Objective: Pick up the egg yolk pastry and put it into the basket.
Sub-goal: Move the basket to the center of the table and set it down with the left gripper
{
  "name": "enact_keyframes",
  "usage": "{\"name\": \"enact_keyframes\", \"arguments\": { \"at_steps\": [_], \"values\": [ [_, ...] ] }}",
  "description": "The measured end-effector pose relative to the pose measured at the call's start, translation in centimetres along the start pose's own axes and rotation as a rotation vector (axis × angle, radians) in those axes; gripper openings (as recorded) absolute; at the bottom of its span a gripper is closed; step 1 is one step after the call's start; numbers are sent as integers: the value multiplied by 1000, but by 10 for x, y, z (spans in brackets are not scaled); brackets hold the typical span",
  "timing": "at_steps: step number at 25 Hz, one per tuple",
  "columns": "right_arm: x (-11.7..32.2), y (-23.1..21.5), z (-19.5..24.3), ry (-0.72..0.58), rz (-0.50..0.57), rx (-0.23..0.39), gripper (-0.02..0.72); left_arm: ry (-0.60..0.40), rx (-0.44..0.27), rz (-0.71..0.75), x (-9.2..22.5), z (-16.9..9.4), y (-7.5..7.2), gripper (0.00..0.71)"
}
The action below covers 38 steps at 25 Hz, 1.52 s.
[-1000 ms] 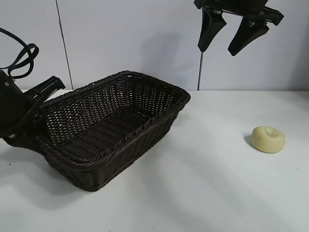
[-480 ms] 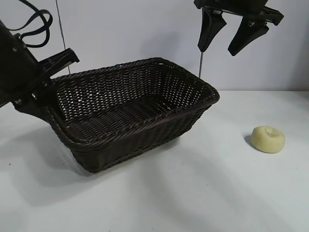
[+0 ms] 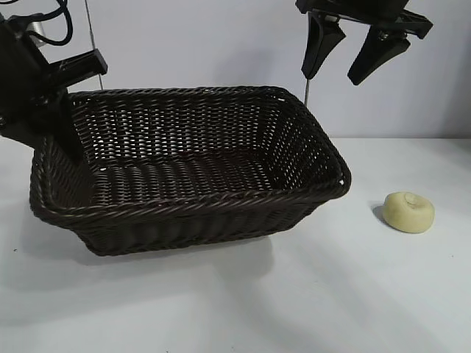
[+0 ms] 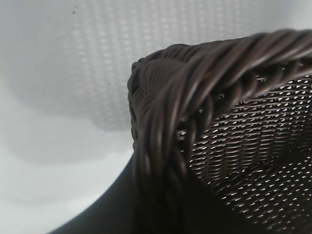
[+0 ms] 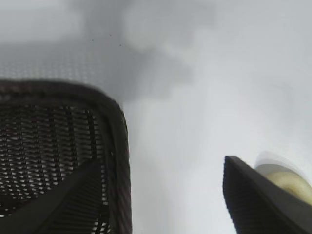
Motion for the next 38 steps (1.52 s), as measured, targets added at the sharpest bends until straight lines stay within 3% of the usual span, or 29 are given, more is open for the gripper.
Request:
{"name": "enact_keyframes", "arguments": {
  "at_steps": [7,13,22,29,31,35,38],
  "values": [
    [1,0,0,11,0,-2,509,144,-2,126,-26,10,-12,102],
    [1,0,0,11,0,-2,509,172,4,169,-59,30,-20,102],
    [1,0,0,11,0,-2,509,243,-14,138,-69,81,-8,101],
    [1,0,0,11,0,-2,509,251,-13,135,-70,91,-5,110],
    [1,0,0,11,0,-2,509,247,-12,137,-70,92,-5,188],
    [1,0,0,12,0,-2,509,243,-11,137,-71,91,-5,445],
    [1,0,0,12,0,-2,509,239,-22,146,-71,90,-5,523]
  ]
}}
Point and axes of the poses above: a point on each arm's last joint axis where the gripper is mounted, z pointing out along that axis toward the gripper, y along the wrist's bending axis when the last joint is at zero, x = y × z, the point moved 1 cm from there along z, pointing out along that axis toward the gripper, and after that the axes turned 4 degrees about -z, right-handed, at the moved point
